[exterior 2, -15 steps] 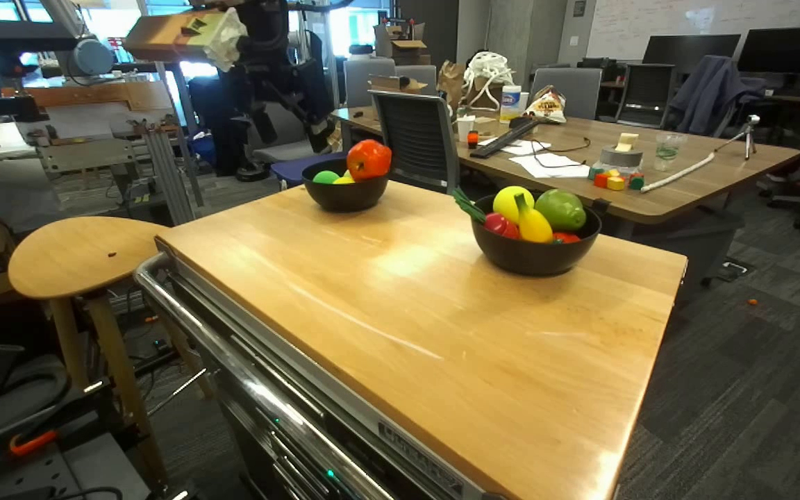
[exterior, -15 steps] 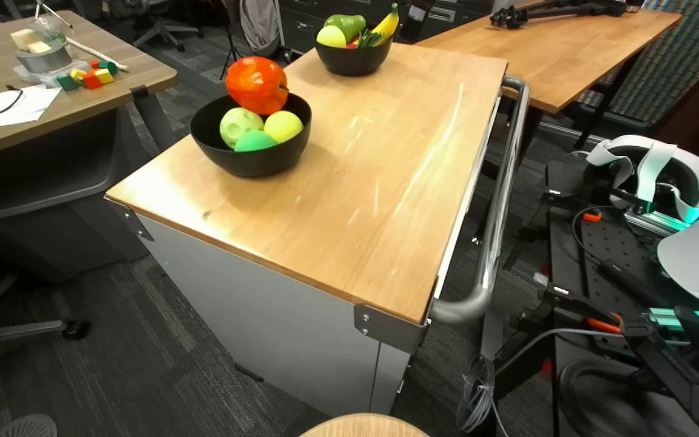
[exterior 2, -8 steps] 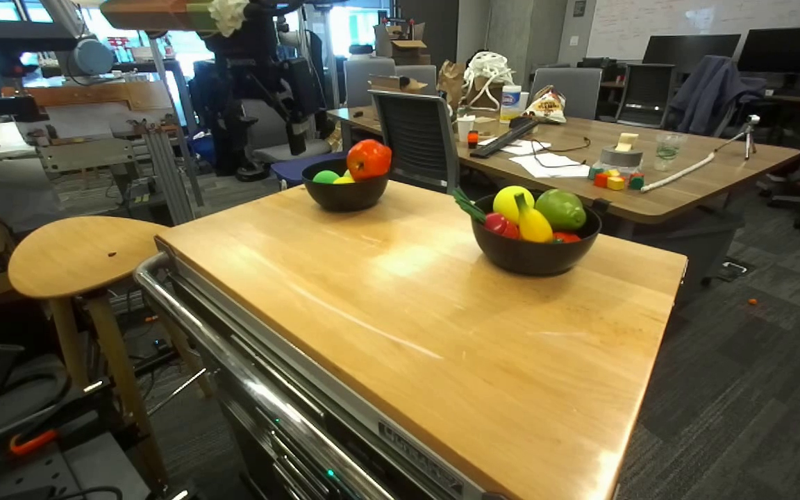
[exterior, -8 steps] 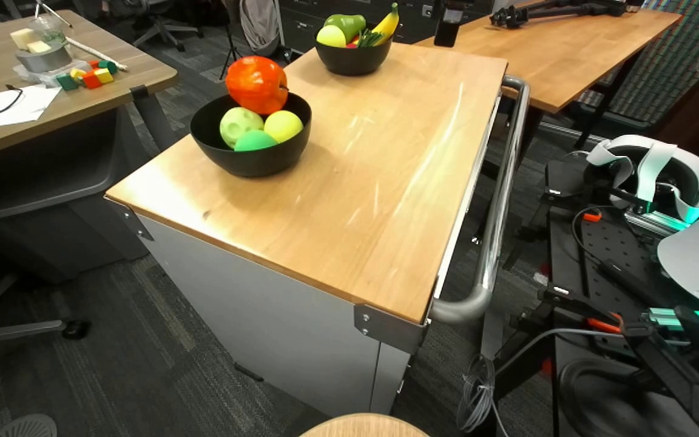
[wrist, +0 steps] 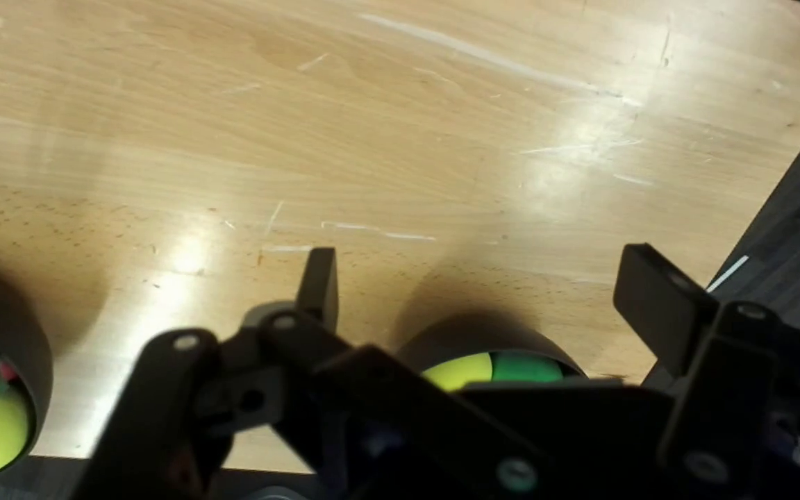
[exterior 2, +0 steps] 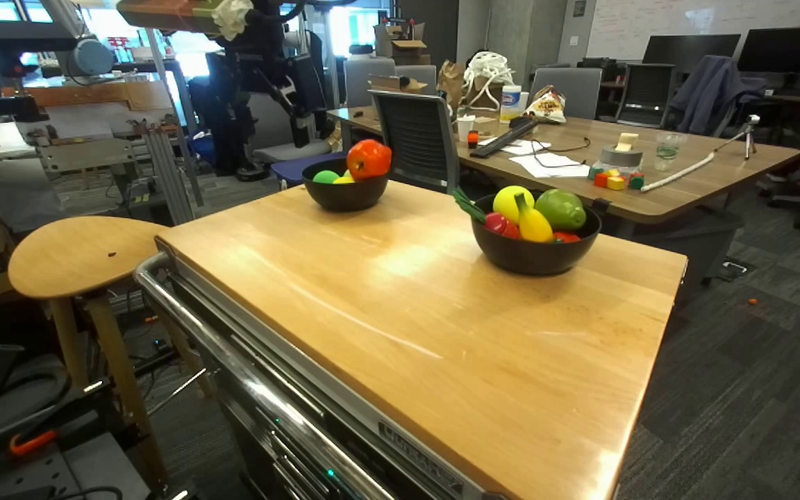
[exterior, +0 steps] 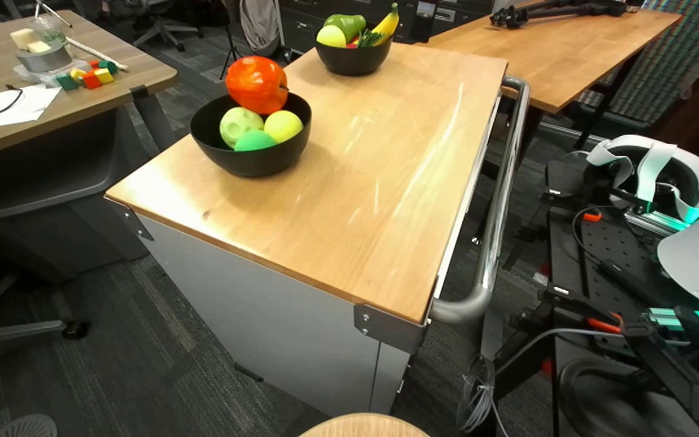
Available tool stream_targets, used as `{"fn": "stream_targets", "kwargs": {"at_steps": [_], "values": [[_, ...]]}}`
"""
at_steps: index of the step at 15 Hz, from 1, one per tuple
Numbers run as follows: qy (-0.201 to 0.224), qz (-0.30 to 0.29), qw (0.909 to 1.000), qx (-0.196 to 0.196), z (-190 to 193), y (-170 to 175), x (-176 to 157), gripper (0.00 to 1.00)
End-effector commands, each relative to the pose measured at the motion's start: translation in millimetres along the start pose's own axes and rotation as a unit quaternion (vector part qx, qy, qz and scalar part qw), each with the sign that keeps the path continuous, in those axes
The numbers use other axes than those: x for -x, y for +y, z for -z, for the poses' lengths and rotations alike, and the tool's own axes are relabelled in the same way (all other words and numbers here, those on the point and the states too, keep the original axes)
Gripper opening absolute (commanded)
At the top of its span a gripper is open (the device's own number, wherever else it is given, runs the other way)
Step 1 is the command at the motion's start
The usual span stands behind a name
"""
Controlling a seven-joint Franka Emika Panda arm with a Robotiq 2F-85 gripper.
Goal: Remove all the fruit toys from the bowls starting with the one on the left
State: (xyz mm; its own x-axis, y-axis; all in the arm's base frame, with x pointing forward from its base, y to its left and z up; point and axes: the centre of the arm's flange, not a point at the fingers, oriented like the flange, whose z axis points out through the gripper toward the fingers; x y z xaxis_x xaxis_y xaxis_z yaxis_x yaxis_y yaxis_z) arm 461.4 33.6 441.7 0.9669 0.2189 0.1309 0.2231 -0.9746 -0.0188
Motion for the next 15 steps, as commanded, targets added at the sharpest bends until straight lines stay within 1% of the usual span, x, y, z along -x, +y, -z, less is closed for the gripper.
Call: {"fn": "stream_targets", "kwargs": {"at_steps": [1, 3, 6, 8, 9, 10, 11, 13, 15], "values": [[0.005, 0.019, 0.9996, 0.022, 13.9, 2.3, -49.8, 1.00], [0.018, 0.018, 0.9986, 0.047, 19.4, 5.5, -81.8, 1.00], [0.036, 0.012, 0.9962, 0.079, 8.8, 15.3, -129.0, 1.00], [0.049, -0.004, 0.9953, 0.084, -8.6, 26.6, -156.9, 1.00], [0.057, -0.021, 0.9956, 0.072, -17.5, 32.3, -168.1, 1.00], [0.058, -0.037, 0.9960, 0.057, -24.5, 36.3, -175.9, 1.00], [0.044, -0.013, 0.9967, 0.066, -19.1, 26.8, -136.3, 1.00], [0.042, -0.025, 0.9969, 0.062, -36.1, 34.7, -152.7, 1.00], [0.042, -0.029, 0.9968, 0.061, -40.1, 37.0, -158.7, 1.00]]}}
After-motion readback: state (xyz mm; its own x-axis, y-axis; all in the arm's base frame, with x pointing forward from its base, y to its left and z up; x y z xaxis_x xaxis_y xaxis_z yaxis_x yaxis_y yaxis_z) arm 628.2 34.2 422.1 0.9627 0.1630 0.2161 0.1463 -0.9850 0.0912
